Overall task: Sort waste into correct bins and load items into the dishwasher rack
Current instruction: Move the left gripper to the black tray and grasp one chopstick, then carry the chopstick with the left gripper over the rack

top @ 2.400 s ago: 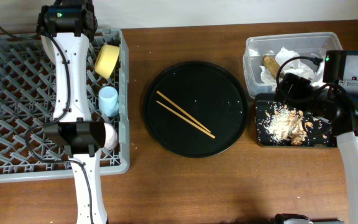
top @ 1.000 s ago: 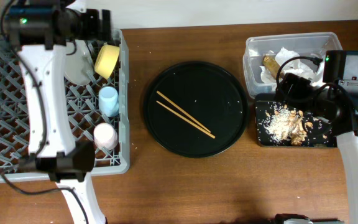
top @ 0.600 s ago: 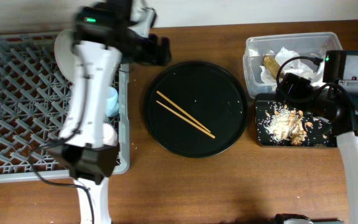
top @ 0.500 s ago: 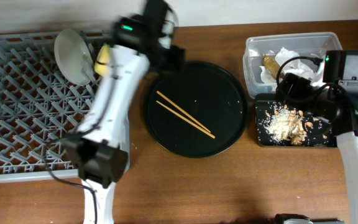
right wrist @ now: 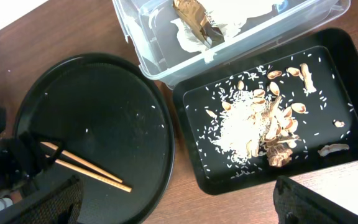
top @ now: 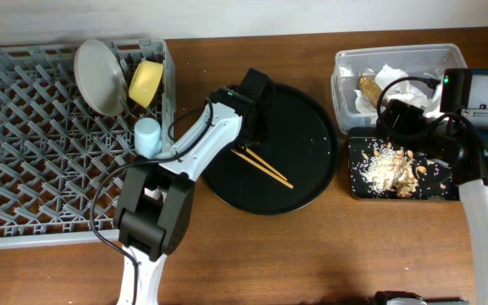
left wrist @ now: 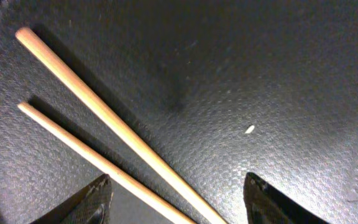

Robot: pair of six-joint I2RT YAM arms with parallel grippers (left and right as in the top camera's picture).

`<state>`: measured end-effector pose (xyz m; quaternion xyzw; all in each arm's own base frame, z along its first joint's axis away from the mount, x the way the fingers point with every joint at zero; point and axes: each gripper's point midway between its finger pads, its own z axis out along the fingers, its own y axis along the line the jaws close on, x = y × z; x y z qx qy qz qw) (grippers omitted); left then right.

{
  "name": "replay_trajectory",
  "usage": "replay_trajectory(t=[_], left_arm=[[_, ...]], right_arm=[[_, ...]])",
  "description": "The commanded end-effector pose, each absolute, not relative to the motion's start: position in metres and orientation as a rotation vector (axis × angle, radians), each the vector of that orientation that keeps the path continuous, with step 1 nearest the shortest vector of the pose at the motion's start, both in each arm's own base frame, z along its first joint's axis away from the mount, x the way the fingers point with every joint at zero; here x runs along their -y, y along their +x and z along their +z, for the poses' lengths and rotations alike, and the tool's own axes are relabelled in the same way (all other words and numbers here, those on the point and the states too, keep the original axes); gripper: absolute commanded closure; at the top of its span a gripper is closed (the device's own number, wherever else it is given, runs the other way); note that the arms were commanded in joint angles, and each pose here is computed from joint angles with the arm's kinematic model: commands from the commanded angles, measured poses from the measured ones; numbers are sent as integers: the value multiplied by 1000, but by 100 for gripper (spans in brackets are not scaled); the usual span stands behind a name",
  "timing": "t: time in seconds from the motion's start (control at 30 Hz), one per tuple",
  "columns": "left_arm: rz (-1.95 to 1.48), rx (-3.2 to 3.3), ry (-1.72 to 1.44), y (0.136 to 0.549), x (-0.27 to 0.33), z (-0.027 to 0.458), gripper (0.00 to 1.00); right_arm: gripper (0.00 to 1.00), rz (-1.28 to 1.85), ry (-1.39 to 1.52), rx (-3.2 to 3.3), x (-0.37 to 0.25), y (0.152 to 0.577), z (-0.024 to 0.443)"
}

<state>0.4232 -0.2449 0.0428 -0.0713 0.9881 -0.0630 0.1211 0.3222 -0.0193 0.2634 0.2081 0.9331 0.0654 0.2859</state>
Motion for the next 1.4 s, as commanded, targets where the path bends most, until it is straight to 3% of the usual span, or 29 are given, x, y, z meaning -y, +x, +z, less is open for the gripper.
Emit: replay_trajectory(t=[0.0, 0.13, 0.5, 0.87, 1.03, 1.17, 1.37], left_arm=[[-171, -2883, -287, 417, 242, 28, 34], [-183, -2871, -301, 418, 243, 24, 35], [-173, -2871, -261, 414, 254, 18, 50], [-109, -2941, -292, 405, 250, -20, 57], [-103, -2954, -337, 402, 250, -29, 75], [-114, -2949, -335, 404, 251, -28, 97], [-166, -2899, -302, 423, 258, -10, 99]], right_arm=[[2, 161, 571, -2483, 23, 323, 266], [2, 161, 571, -2483, 23, 323, 266], [1, 161, 571, -2483, 23, 323, 266], [2, 161, 571, -2483, 23, 323, 266], [2, 161, 571, -2483, 23, 323, 266], [2, 161, 571, -2483, 23, 323, 266], [2, 161, 571, -2483, 23, 323, 266]])
